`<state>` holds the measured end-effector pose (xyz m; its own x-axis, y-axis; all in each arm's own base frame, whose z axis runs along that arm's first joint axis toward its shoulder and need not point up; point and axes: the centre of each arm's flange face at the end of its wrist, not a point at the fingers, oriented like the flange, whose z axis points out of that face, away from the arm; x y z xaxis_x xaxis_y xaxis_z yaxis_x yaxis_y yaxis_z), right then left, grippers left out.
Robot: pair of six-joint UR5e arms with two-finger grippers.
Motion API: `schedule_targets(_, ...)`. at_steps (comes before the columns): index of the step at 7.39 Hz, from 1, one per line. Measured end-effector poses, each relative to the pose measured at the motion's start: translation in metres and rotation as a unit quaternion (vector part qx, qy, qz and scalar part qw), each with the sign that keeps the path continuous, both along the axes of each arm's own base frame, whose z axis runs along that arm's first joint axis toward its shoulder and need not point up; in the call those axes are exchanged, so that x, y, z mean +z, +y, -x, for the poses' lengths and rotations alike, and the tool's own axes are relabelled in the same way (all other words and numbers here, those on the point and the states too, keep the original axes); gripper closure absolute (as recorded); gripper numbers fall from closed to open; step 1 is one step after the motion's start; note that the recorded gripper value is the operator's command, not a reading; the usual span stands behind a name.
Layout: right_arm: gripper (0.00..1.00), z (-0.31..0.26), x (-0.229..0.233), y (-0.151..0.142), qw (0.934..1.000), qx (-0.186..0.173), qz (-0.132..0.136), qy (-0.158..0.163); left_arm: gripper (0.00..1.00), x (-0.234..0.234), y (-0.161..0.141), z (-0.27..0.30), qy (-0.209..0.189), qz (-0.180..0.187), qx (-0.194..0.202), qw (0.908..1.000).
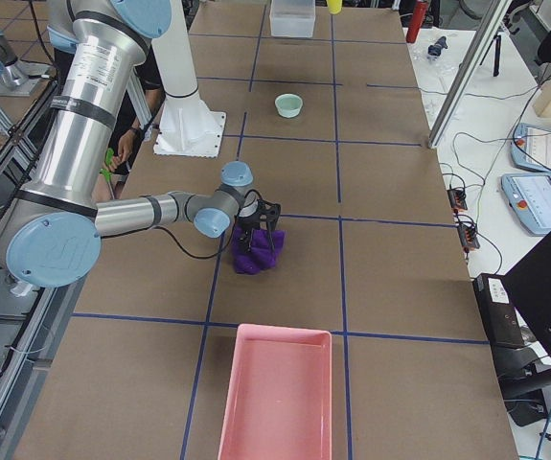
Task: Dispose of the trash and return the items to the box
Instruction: 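Lower the right gripper onto the purple cloth and pinch it, then drop the cloth into the pink tray while the left drops the cup into the bin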
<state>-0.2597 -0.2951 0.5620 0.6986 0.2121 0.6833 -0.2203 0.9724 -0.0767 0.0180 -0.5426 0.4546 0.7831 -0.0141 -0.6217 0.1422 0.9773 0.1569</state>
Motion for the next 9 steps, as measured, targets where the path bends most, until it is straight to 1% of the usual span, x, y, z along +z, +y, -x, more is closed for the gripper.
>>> schedule_targets(1,0.15,0.001,0.006,0.001,1.0,-0.002,0.003,0.004,1.0,0.007,-0.002,0.014,-0.006,-0.005,0.003,1.0)
schedule_targets(2,0.66,0.002,0.009,0.001,1.0,-0.003,0.005,0.006,1.0,0.017,-0.004,0.03,-0.013,-0.01,0.007,0.9999)
schedule_targets(3,1.0,0.003,0.01,0.002,0.9999,-0.003,0.008,0.006,1.0,0.026,-0.006,0.046,-0.019,-0.014,0.011,0.9997)
schedule_targets(5,1.0,0.003,0.009,0.003,0.9999,-0.005,0.012,0.004,1.0,0.05,-0.007,0.072,-0.031,-0.017,0.024,0.9991)
schedule_targets(7,1.0,0.003,0.005,0.003,0.9999,-0.005,0.012,0.0,1.0,0.076,-0.006,0.094,-0.053,-0.014,0.032,0.998)
schedule_targets(9,1.0,-0.001,-0.008,0.003,0.9999,-0.007,0.01,-0.011,1.0,0.111,-0.002,0.113,-0.069,-0.006,0.053,0.9962)
